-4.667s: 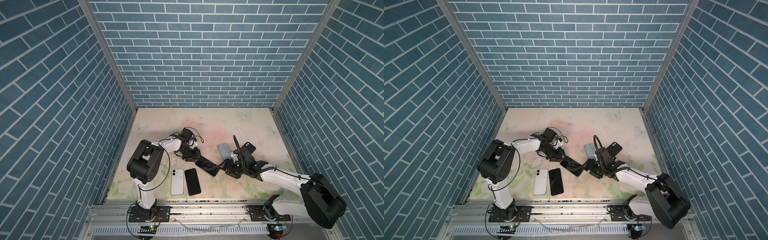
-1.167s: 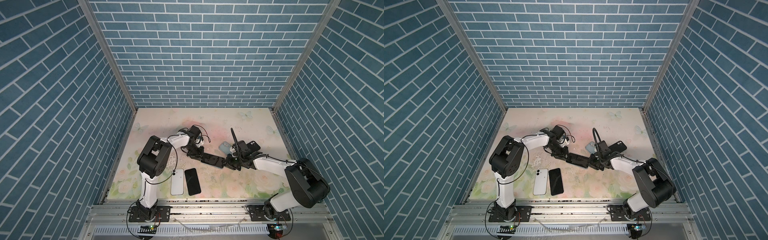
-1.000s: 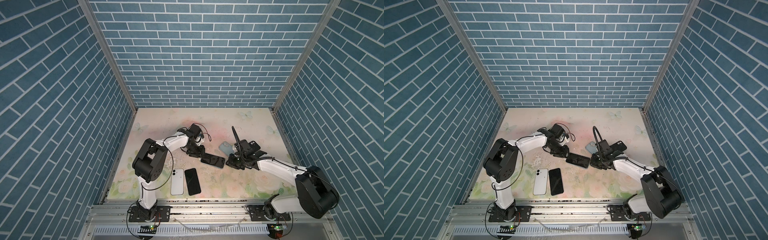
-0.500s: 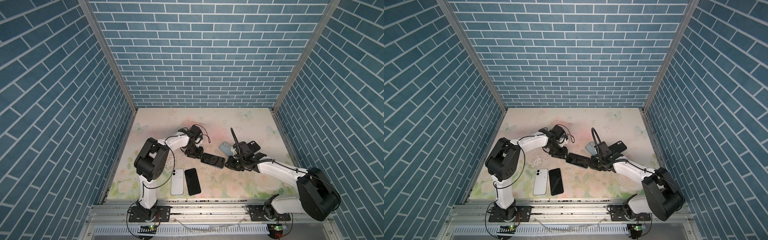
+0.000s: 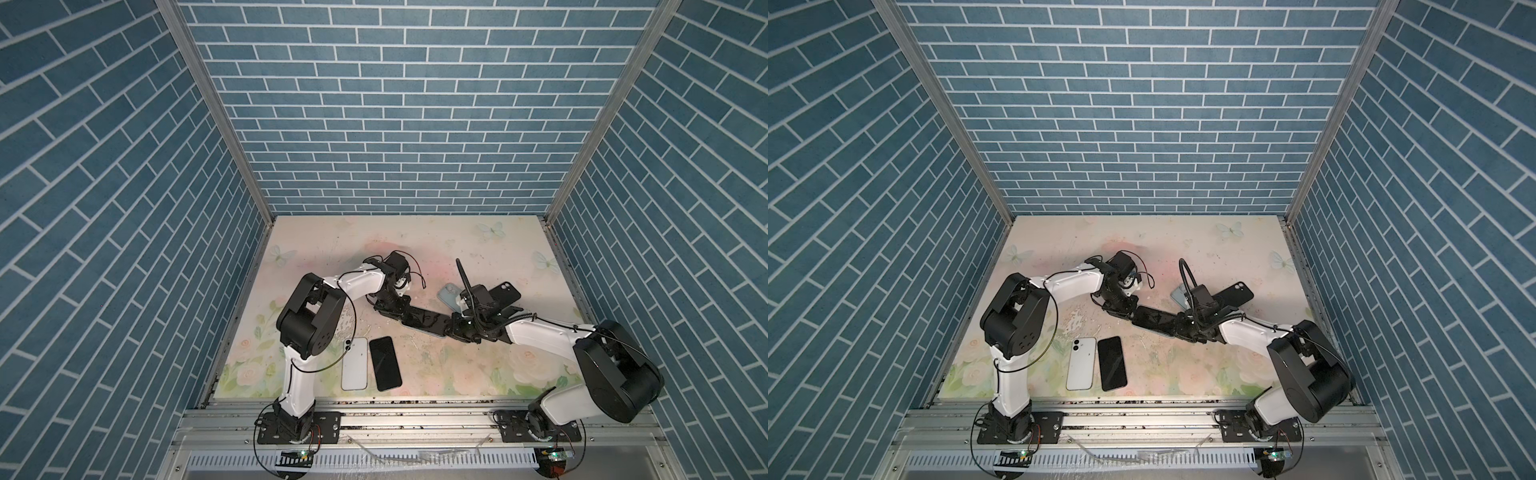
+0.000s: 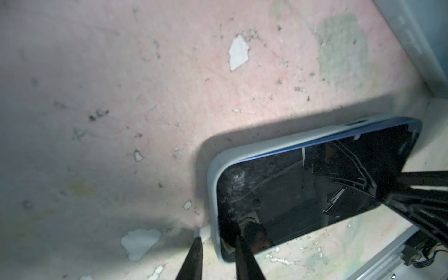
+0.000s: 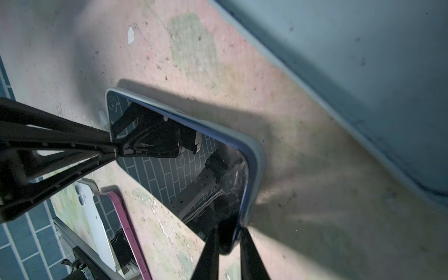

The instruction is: Put the phone into the phone case

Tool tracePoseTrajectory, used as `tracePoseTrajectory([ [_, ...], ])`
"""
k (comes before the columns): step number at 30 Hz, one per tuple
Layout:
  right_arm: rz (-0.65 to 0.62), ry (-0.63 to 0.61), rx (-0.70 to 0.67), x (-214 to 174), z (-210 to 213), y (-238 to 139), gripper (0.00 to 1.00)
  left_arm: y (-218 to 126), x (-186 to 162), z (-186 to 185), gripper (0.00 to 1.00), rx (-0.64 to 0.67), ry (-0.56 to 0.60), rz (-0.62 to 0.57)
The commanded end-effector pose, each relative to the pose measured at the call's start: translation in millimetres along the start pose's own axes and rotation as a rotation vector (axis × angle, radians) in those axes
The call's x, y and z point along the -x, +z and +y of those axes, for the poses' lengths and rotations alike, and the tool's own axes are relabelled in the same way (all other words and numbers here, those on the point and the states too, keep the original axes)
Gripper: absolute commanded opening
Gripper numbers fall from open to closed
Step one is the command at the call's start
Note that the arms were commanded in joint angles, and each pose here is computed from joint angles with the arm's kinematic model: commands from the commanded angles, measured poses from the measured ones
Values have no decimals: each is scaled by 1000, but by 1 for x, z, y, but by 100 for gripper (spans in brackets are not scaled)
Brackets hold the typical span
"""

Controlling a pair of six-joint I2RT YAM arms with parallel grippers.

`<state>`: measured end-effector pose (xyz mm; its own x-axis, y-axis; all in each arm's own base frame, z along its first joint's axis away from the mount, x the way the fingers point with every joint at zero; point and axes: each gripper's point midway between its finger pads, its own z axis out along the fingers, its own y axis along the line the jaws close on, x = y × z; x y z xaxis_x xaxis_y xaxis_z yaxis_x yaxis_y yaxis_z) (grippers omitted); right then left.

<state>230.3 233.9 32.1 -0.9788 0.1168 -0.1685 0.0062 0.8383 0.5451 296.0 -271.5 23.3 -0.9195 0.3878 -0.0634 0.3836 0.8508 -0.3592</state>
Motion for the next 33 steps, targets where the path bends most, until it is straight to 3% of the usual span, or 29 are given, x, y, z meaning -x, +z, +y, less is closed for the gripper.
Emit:
tracePoseTrajectory([
  [1, 22, 27, -7, -7, -4, 5, 18, 11, -9, 4, 21, 7, -9, 54],
  [18, 56, 51, -21, -14, -7, 16, 16, 14, -9, -2, 15, -35, -20, 64],
  [33, 86, 20, -73, -22, -7, 23, 7, 14, -9, -7, 15, -59, -19, 71],
])
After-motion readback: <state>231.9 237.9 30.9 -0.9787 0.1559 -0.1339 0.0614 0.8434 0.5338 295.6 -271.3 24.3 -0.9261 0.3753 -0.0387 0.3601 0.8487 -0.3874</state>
